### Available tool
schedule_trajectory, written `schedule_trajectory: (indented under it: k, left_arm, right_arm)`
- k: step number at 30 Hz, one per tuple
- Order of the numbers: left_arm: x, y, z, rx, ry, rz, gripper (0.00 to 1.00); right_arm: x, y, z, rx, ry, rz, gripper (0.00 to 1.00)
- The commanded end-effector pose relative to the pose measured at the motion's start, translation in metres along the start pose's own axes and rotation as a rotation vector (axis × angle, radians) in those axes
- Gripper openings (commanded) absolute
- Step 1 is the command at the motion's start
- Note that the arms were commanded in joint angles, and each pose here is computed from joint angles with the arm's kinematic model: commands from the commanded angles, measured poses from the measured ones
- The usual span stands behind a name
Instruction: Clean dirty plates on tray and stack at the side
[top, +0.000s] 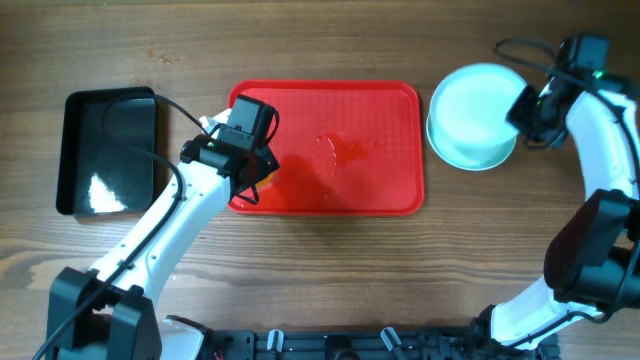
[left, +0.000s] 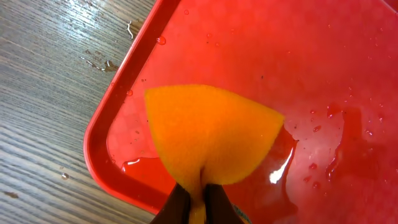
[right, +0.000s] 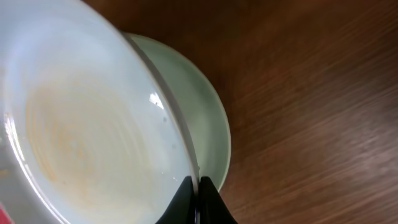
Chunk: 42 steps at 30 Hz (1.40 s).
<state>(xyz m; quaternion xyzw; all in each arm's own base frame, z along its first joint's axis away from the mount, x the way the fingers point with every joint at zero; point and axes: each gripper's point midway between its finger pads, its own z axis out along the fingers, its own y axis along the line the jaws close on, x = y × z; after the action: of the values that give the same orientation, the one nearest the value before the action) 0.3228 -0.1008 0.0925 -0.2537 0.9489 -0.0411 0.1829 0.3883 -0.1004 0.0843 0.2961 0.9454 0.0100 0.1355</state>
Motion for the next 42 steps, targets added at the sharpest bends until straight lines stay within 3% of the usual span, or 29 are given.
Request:
schedule_trajectory:
  k: [1,3,6,7,9,15,18,23,29,31,38,42]
  left_arm:
    - [0.003,0.0,0.0,0.003,0.005,-0.004,0.04]
    - [0.003,0.0,0.0,0.003,0.005,-0.004,0.04]
    - [0.003,0.0,0.0,0.003,0.005,-0.004,0.04]
    - [0.003,0.0,0.0,0.003,0.005,-0.004,0.04]
    - [0.003,0.0,0.0,0.003,0.005,-0.004,0.04]
    - [0.002,-0.002,0.0,0.011,0.0,-0.006,0.04]
    - [0.0,-0.003,0.0,0.017,-0.006,-0.01,0.04]
    - [0.001,-0.003,0.0,0.015,-0.004,-0.01,0.04]
    - [0.006,0.0,0.002,0.003,0.008,-0.054,0.04]
    - [0.007,0.001,0.002,0.0,0.01,-0.053,0.04]
    - [0.005,0.001,0.002,0.003,0.005,-0.058,0.04]
    - [-0.023,0.015,-0.008,-0.003,-0.079,-0.122,0.04]
  right_arm:
    - [0.01,0.002,0.007,-0.025,0.003,0.021,0.04]
    - [0.011,0.002,0.008,-0.024,0.005,0.022,0.12]
    - [0.013,0.007,0.008,-0.051,0.016,0.012,0.76]
    - [0.015,0.01,0.008,-0.071,0.024,0.0,0.85]
    - [0.019,0.021,0.006,-0.137,0.046,-0.039,0.94]
    - [0.059,0.116,-0.035,-0.699,0.193,-0.23,0.95]
    - [0.086,0.152,-0.05,-0.81,0.249,-0.321,0.95]
    - [0.139,0.194,-0.038,-0.66,0.281,-0.482,0.95]
    - [0.175,0.225,-0.021,-0.369,0.132,-0.543,0.96]
    - [0.187,0.234,-0.022,-0.344,0.103,-0.553,1.0]
    - [0.211,0.263,-0.03,-0.322,-0.023,-0.657,1.0]
    - [0.22,0.27,-0.027,-0.325,-0.013,-0.606,1.0]
